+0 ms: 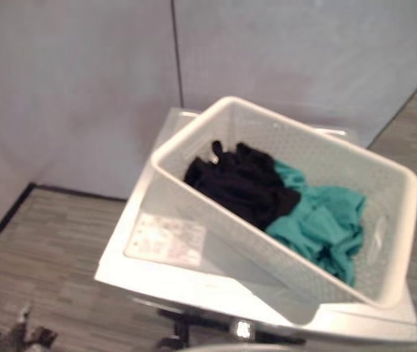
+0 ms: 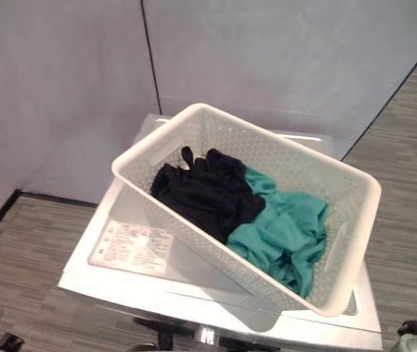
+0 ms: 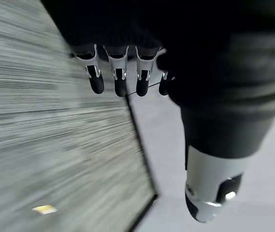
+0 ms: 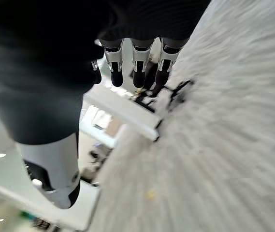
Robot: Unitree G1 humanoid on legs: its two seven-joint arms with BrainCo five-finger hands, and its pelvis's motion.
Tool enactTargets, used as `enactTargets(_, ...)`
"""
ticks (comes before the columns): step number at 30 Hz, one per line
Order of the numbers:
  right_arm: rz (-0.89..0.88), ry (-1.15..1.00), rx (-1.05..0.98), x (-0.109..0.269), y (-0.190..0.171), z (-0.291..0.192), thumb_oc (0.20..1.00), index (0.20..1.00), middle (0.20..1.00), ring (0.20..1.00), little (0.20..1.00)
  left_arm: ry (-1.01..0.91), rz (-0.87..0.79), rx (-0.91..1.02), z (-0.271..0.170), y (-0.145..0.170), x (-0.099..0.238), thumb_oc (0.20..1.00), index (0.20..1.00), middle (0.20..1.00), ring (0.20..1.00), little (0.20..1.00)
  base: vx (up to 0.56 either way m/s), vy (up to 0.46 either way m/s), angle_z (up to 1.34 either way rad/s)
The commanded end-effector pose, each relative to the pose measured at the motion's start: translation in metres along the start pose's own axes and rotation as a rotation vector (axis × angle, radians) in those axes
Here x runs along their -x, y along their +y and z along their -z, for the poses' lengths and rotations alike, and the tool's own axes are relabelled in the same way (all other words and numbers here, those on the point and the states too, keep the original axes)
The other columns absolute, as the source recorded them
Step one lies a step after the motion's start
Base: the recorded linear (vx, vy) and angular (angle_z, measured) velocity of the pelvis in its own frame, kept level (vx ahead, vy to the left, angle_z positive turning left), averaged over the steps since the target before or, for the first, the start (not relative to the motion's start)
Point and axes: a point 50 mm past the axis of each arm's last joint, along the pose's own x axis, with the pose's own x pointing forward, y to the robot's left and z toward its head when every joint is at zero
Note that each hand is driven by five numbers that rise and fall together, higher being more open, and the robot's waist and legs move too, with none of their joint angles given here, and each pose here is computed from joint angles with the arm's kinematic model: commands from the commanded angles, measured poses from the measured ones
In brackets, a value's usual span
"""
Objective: Grab the laundry basket,head to the washer,open it,put in the laundry and shut it.
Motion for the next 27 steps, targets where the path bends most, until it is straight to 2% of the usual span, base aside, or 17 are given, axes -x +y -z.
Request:
enactTargets(1, -0.035, -0.084, -0.176, -0.005, 0.016, -0.032, 1.0, 1.0, 1.0, 1.0, 1.0, -0.09, 0.064, 0.064, -0.027, -0.018, -0.005, 1.0, 1.0, 1.0, 1.0, 1.0, -0.14, -0.122, 0.0)
enactTargets(9, -0.124, -0.128, -0.205, 0.004, 0.041, -0.046, 1.0, 1.0, 1.0, 1.0, 1.0, -0.114, 0.203, 0.068, -0.031, -0.063, 0.005, 1.0, 1.0, 1.0, 1.0, 1.0, -0.18, -0.027, 0.18)
enactTargets(14, -0.165, -0.13, -0.228, 0.011, 0.048, -0.047, 1.0, 1.0, 1.0, 1.0, 1.0, -0.086, 0.265, 0.071, -0.02, -0.074, 0.014, 1.0, 1.0, 1.0, 1.0, 1.0, -0.13, 0.123, -0.03)
enactTargets(22, -0.21, -0.135, -0.26, 0.018, 0.062, -0.054, 1.0, 1.0, 1.0, 1.0, 1.0, -0.12, 0.429, -0.009, -0.019, -0.105, 0.033, 1.0, 1.0, 1.0, 1.0, 1.0, -0.18, 0.286, 0.22)
enactTargets(27, -0.257, -0.192, -0.317, 0.031, 0.082, -0.079, 1.0, 1.0, 1.0, 1.0, 1.0, -0.153, 0.508, -0.082, -0.023, -0.118, 0.039, 1.0, 1.0, 1.0, 1.0, 1.0, -0.24, 0.353, -0.05)
